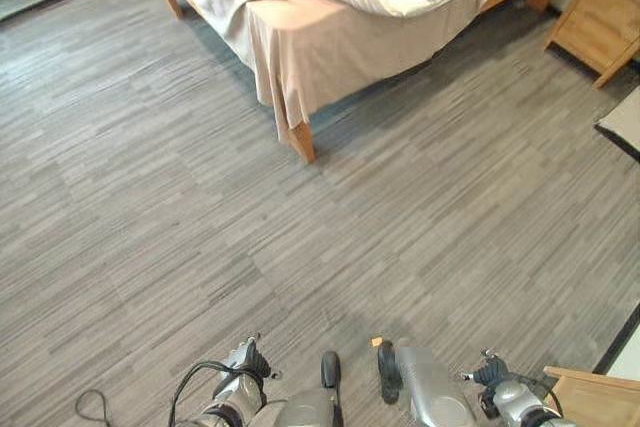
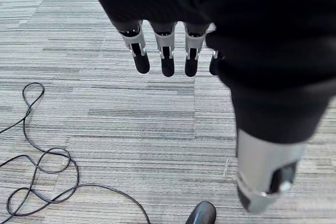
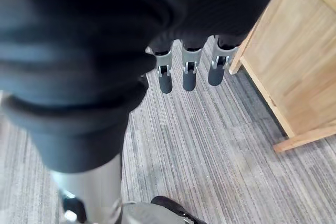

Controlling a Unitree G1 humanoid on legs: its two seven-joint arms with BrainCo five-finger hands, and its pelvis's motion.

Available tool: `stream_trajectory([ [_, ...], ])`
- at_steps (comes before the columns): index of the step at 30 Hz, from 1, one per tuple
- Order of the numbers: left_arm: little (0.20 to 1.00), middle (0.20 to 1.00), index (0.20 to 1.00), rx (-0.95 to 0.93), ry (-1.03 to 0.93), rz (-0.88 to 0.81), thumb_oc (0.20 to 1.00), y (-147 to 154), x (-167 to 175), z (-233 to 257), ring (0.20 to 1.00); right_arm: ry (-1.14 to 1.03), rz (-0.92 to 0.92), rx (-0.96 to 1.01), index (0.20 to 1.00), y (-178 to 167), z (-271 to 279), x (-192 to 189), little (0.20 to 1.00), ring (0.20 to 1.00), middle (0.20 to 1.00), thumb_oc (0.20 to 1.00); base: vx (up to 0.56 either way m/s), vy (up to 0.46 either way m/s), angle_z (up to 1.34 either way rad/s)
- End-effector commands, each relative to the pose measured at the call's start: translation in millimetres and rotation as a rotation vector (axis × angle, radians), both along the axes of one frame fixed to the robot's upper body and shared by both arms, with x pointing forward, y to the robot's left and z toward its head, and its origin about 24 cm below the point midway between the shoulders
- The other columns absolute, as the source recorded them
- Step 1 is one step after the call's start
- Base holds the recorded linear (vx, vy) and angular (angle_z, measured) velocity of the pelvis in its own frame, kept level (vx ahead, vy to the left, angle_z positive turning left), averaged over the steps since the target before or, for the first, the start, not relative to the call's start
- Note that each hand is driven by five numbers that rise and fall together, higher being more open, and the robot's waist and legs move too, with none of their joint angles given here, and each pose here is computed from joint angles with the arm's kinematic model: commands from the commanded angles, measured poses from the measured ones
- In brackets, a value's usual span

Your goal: Tidy up the quilt and then pick up the clothes from the bed and put them into the laundry hamper.

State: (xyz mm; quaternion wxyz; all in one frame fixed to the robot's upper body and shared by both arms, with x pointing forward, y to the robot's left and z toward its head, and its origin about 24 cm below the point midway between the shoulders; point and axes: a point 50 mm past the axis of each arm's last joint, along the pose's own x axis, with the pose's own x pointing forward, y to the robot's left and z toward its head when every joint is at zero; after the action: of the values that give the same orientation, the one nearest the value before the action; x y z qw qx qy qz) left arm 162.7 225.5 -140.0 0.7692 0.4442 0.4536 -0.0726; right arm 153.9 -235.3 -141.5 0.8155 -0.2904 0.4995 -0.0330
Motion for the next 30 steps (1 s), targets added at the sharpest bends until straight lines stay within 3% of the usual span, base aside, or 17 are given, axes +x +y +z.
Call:
stream_trajectory([
  [1,1.0,1.0,1.0,0.023,0.067,-0.007,1.0,3.8,-20.8,-7.5,1.0,0.066,-0.056,-0.024,1.0,-9.6,-7.6,-29.9,1.0,1.0,1.0,1.0,0.33,-0.068,0.32],
  [9,1.0,1.0,1.0,0.025,0.087,-0.09,1.0,-5.0,-24.4,-10.5,1.0,0.14,-0.064,-0.056,1.0,-18.1,-12.3,-53.3,1.0,1.0,1.0,1.0,0.51,-0.135,0.31],
  [14,1.0,1.0,1.0,-0.042,-0.187,-0.058,1.0,-11.8,28.9,17.2,1.0,0.118,0.007,-0.134,1.0,-30.7,-6.3,-48.8,1.0,1.0,1.0,1.0,0.42,-0.253,0.31],
  [19,1.0,1.0,1.0,-0.052,-0.272,-0.096,1.0,-22.1,43.9,26.7,1.0,0.111,0.053,-0.171,1.0,-34.8,-3.0,-42.2,1.0,1.0,1.0,1.0,0.45,0.015,-0.04],
  [23,1.0,1.0,1.0,-0.049,-0.223,-0.07,1.0,-20.3,30.8,18.3,1.0,0.079,0.043,-0.177,1.0,-34.5,-1.1,-36.0,1.0,1.0,1.0,1.0,0.48,0.139,-0.07],
  [24,1.0,1.0,1.0,-0.04,-0.14,-0.031,1.0,-15.5,10.0,6.7,1.0,0.062,-0.01,-0.161,1.0,-32.6,-1.9,-37.0,1.0,1.0,1.0,1.0,0.47,0.17,0.01],
  [30,1.0,1.0,1.0,0.057,0.06,0.05,1.0,11.8,-35.6,-9.6,1.0,0.017,-0.019,-0.077,1.0,-6.1,-5.8,-27.5,1.0,1.0,1.0,1.0,0.31,0.151,-0.04],
])
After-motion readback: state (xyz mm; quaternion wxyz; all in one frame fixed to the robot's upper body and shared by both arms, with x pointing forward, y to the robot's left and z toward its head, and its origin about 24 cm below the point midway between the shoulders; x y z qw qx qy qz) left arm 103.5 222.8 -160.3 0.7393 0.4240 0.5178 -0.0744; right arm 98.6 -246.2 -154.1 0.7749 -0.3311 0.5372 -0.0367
